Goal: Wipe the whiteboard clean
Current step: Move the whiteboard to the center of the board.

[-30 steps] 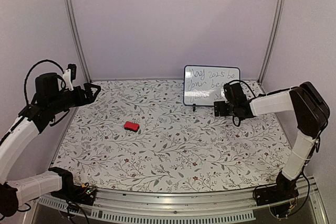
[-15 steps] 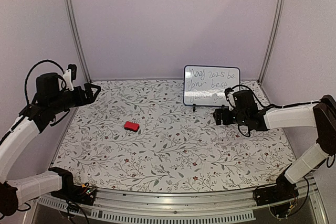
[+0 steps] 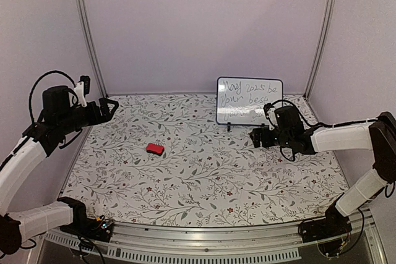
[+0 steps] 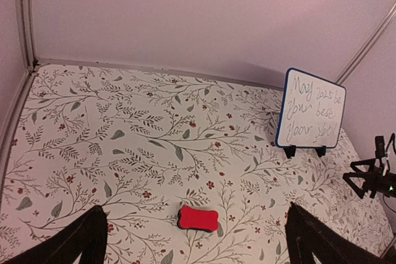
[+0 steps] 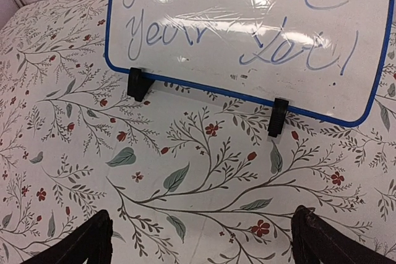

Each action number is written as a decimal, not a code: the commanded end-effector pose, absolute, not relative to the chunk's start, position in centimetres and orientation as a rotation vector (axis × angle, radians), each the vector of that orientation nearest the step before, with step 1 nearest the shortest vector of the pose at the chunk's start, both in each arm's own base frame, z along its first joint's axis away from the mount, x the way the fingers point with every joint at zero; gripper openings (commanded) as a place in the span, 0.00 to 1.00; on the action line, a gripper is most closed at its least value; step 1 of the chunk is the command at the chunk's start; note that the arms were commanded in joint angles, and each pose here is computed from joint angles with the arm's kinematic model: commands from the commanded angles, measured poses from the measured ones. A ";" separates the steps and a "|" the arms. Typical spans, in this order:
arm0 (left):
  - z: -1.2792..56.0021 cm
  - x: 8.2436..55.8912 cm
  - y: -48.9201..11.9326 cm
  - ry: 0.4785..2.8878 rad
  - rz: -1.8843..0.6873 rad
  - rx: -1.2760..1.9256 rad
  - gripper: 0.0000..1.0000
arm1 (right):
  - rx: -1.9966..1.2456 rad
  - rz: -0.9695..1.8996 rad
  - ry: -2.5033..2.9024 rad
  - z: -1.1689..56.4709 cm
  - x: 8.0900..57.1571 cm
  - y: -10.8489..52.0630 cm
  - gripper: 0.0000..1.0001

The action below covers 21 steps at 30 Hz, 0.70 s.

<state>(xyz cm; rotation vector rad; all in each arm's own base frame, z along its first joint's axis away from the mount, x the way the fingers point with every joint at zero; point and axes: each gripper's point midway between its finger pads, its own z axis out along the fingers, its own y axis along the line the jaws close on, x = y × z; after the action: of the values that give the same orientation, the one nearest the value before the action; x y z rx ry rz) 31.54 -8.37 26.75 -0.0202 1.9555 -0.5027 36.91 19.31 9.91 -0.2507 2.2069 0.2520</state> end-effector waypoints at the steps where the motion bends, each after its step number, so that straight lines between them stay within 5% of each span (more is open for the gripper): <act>1: 26.6 31.7 -8.0 1.953 -0.491 -0.026 1.00 | -0.263 0.271 2.173 11.2 37.5 19.9 0.99; 21: 26.8 31.6 -7.9 1.947 -0.482 -0.029 1.00 | -0.167 0.173 2.186 11.4 38.2 18.3 0.99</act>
<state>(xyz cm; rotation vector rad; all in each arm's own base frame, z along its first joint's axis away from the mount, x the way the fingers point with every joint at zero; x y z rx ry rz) 31.58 -8.32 26.70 -0.0228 1.9568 -0.4992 37.70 18.55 10.76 -0.2014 2.1936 0.1935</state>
